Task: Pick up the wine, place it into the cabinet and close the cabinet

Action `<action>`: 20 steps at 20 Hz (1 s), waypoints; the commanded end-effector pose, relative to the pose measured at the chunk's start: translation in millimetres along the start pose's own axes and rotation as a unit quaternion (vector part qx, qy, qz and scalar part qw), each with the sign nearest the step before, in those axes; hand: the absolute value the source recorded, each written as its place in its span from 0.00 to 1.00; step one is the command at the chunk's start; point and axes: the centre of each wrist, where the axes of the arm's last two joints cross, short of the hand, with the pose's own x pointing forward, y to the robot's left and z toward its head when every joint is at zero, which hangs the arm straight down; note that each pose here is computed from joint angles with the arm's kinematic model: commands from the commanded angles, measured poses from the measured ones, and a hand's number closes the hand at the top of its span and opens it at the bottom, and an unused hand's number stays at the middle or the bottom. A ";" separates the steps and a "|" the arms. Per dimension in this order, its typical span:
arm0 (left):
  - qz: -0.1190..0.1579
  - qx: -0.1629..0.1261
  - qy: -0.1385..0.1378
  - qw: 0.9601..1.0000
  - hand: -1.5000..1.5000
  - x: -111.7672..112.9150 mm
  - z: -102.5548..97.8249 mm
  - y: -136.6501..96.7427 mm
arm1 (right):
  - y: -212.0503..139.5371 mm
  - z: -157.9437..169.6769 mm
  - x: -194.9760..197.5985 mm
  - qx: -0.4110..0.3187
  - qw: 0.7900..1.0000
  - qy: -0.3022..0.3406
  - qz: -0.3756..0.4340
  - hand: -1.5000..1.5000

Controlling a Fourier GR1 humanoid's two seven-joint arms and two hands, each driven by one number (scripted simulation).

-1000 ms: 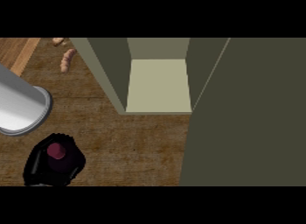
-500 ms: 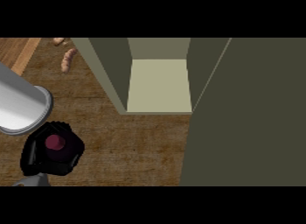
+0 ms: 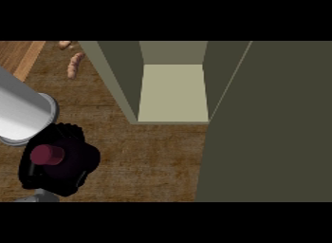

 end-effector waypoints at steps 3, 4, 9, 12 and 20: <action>0.006 -0.021 0.007 1.000 1.00 38.3 -16.2 -55.1 | -9.3 1.8 5.7 0.005 1.000 -0.011 -0.022 0.00; -0.005 -0.029 0.011 1.000 1.00 49.0 -2.0 -39.1 | 6.9 15.2 16.6 0.008 1.000 -0.009 -0.021 0.00; 0.015 -0.050 0.018 0.998 1.00 59.5 -48.3 -82.2 | -0.3 10.2 14.6 0.007 1.000 -0.014 -0.024 0.00; 0.032 -0.063 0.014 0.997 1.00 69.1 -41.5 -112.0 | 1.5 18.5 11.8 0.012 1.000 -0.011 -0.024 0.00; 0.043 -0.067 0.014 0.997 1.00 81.2 -72.0 -167.6 | -5.6 21.4 12.2 0.011 0.999 -0.017 -0.028 0.00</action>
